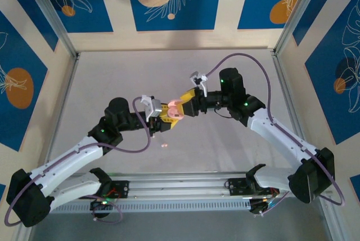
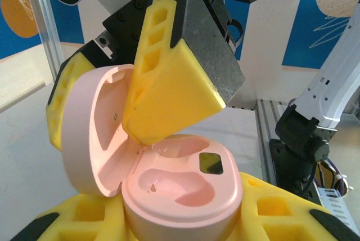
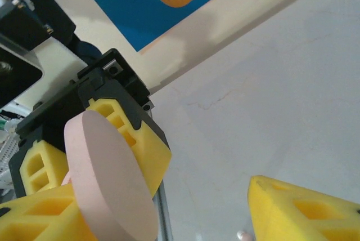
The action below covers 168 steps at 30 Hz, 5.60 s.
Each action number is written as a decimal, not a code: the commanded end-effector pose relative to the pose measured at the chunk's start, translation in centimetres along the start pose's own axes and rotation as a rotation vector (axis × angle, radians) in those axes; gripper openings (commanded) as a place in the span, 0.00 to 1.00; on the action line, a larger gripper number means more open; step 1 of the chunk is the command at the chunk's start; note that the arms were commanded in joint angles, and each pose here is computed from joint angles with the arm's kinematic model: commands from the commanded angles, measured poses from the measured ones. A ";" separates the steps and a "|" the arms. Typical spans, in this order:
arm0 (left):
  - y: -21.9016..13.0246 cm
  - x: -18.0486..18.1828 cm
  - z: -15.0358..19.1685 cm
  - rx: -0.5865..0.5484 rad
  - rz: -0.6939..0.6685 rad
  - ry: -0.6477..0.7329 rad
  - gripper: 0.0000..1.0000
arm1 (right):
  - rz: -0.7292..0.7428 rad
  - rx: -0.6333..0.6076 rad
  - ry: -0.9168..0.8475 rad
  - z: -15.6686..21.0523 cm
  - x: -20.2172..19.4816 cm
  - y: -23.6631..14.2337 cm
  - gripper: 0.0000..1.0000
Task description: Insert the wireless bluetooth earbuds into the charging case
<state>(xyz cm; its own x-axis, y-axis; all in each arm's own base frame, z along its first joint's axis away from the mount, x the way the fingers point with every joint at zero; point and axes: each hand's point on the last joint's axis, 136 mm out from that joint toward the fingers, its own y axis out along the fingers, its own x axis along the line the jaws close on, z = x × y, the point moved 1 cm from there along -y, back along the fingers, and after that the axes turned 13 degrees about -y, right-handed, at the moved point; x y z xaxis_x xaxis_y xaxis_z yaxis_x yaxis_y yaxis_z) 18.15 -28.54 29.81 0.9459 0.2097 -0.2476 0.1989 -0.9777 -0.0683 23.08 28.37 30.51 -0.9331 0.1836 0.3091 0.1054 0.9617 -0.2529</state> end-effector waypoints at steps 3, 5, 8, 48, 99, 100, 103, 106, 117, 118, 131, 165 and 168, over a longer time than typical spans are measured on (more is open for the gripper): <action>-0.3 -0.5 -0.5 -0.036 0.005 0.020 0.31 | -0.006 0.010 0.091 -1.1 0.0 -0.3 0.66; -0.3 0.1 -0.4 -0.039 -0.033 0.010 0.31 | -0.037 -0.003 0.083 -1.7 0.8 -0.5 0.67; -0.5 0.8 -0.3 -0.054 -0.073 -0.002 0.31 | -0.032 -0.016 0.064 -2.0 1.4 -1.0 0.68; -7.2 0.3 -7.5 -0.300 -0.354 0.048 0.31 | 0.437 0.684 0.931 20.4 -3.6 10.2 0.43; -7.2 0.9 -6.9 -0.281 -0.380 0.048 0.31 | 0.669 0.727 0.896 24.2 -4.9 14.7 0.44; -7.2 0.9 -6.8 -0.280 -0.381 0.047 0.32 | 0.662 0.723 0.895 24.1 -5.0 14.9 0.44; -7.2 0.9 -6.9 -0.281 -0.382 0.048 0.31 | 0.652 0.731 0.878 23.9 -5.0 15.2 0.43; -7.2 1.0 -6.9 -0.281 -0.384 0.047 0.31 | 0.670 0.764 0.853 24.1 -5.0 15.2 0.42; -7.2 1.0 -6.9 -0.281 -0.384 0.044 0.32 | 0.714 0.852 0.749 24.4 -5.2 15.3 0.33; -7.3 1.0 -6.9 -0.281 -0.387 0.043 0.32 | 0.715 0.862 0.742 24.4 -5.2 15.3 0.33; -7.3 1.0 -7.0 -0.282 -0.387 0.043 0.32 | 0.714 0.980 0.617 24.6 -4.7 15.1 0.31; -6.9 1.8 -6.1 -0.260 -0.409 0.019 0.32 | 0.175 0.557 0.870 16.2 -2.8 11.1 0.20; -6.6 2.0 -5.7 -0.250 -0.404 0.008 0.32 | 0.012 0.455 0.893 13.9 -2.3 9.4 0.20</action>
<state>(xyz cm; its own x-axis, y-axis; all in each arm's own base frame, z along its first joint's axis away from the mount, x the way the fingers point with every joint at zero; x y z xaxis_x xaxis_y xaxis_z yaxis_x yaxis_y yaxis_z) 20.35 -21.69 34.32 0.7748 0.5860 -0.2373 0.6116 -0.7898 0.0465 22.57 32.92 10.94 -0.2952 0.6862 0.6648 -0.0981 0.6704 -0.7355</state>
